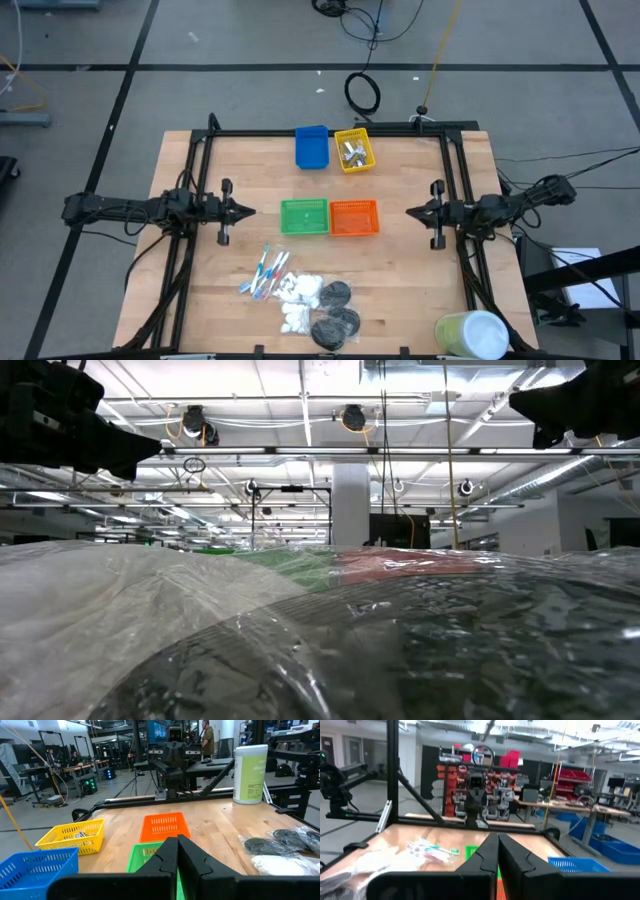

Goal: Pick & Place Travel size toiletries
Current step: Put the green toothbrush into the blue bin

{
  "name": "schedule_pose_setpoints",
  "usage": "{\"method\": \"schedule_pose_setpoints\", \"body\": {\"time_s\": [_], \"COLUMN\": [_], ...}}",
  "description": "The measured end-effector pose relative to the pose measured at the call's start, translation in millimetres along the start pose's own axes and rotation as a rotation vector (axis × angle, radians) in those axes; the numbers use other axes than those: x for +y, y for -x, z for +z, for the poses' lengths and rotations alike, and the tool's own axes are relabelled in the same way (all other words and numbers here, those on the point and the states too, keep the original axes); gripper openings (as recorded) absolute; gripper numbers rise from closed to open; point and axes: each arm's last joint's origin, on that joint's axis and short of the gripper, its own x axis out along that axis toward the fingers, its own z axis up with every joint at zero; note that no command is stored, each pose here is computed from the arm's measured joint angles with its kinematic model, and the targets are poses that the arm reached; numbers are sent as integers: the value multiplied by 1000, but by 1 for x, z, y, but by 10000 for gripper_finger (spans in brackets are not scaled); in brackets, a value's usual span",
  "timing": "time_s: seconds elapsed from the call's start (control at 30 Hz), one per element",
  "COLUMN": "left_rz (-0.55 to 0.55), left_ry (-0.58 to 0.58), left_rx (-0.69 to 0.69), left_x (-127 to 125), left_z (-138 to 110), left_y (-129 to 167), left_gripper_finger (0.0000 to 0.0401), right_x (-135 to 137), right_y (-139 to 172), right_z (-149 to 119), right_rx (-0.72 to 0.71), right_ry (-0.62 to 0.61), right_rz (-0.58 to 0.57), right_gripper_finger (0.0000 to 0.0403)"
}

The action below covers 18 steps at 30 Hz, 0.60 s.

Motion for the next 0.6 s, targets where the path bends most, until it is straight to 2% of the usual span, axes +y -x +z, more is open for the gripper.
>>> {"method": "schedule_pose_setpoints", "body": {"time_s": [0.23, 0.43, 0.6], "left_rz": [0, 0, 1], "left_ry": [0, 0, 0], "left_rx": [0, 0, -6], "left_x": [0, 0, 0], "left_z": [0, 0, 1], "left_y": [0, 0, 0], "left_gripper_finger": [6, 6, 5], "right_x": [0, 5, 5], "right_y": [3, 8, 10], "right_z": [1, -4, -8], "right_rx": [-24, 9, -5], "right_ry": [10, -22, -10], "right_rz": [56, 252, 264], "right_gripper_finger": [0, 0, 0]}}
